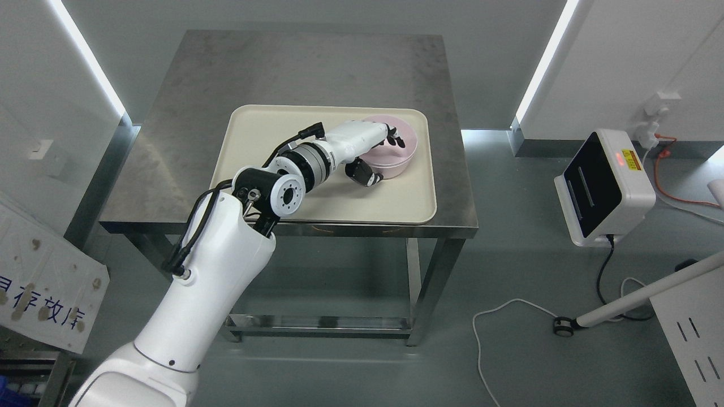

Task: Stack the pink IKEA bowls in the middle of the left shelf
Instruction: 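Grip the stacked pink bowls' rim with the left hand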

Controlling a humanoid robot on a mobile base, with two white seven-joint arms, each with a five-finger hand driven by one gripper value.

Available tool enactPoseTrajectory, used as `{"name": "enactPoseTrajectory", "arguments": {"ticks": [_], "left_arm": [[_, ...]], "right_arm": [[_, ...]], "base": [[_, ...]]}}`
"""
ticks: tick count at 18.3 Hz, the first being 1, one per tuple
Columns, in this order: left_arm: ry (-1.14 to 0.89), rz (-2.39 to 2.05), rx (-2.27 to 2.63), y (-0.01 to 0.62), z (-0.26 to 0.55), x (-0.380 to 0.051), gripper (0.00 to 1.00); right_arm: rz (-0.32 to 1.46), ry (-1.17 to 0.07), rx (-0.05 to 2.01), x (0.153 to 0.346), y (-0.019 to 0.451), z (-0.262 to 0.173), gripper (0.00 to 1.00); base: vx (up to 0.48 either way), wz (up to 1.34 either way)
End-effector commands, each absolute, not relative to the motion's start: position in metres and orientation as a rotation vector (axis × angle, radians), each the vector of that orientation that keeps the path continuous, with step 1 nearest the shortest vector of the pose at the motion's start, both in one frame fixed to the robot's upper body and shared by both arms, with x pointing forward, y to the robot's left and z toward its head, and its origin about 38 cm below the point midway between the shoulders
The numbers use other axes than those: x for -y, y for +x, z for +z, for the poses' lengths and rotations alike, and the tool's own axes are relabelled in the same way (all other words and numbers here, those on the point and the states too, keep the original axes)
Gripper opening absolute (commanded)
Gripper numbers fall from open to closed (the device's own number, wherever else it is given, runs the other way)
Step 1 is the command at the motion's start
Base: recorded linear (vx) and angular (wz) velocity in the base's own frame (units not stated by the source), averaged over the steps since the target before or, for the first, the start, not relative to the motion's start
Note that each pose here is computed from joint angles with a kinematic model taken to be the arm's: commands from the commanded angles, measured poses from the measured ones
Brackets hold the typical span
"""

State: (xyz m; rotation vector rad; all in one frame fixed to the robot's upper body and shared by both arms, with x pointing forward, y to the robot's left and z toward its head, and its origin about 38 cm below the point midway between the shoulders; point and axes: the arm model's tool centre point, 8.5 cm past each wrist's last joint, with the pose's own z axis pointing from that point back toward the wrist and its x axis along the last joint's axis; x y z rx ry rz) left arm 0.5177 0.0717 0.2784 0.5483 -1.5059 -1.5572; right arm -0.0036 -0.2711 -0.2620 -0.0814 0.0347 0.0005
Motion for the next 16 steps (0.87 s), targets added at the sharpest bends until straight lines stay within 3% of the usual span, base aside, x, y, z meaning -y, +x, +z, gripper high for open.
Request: {"name": "enactPoseTrajectory", "arguments": {"ticks": [1,11,13,16], "left_arm": [[0.548,-1.559,1.465,0.5243,0.2697,-0.0773,0.51],[0.522,-1.586,1.438,0.5238,0.2663,-0.0762,0.35],[0.509,-1.599,1.442,0.523,0.2652,-0.0754,0.27],[0.476,-1.676,1.493,0.5212,0.2652,-0.0767,0.05]], "right_arm": [[-0.012,-0.099,-0.029,0.2825,-0.0107,-0.2614,1.0],[-0.012,-0.099,-0.029,0.2825,-0.0106,-0.2614,1.0],[-0.013,-0.099,-0.03,0.2825,-0.0108,-0.2614,1.0],[-0.012,-0.099,-0.029,0.2825,-0.0106,-0.2614,1.0]], "base": [[0.0,0.0],[0.0,0.0],[0.0,0.0],[0.0,0.0]]}}
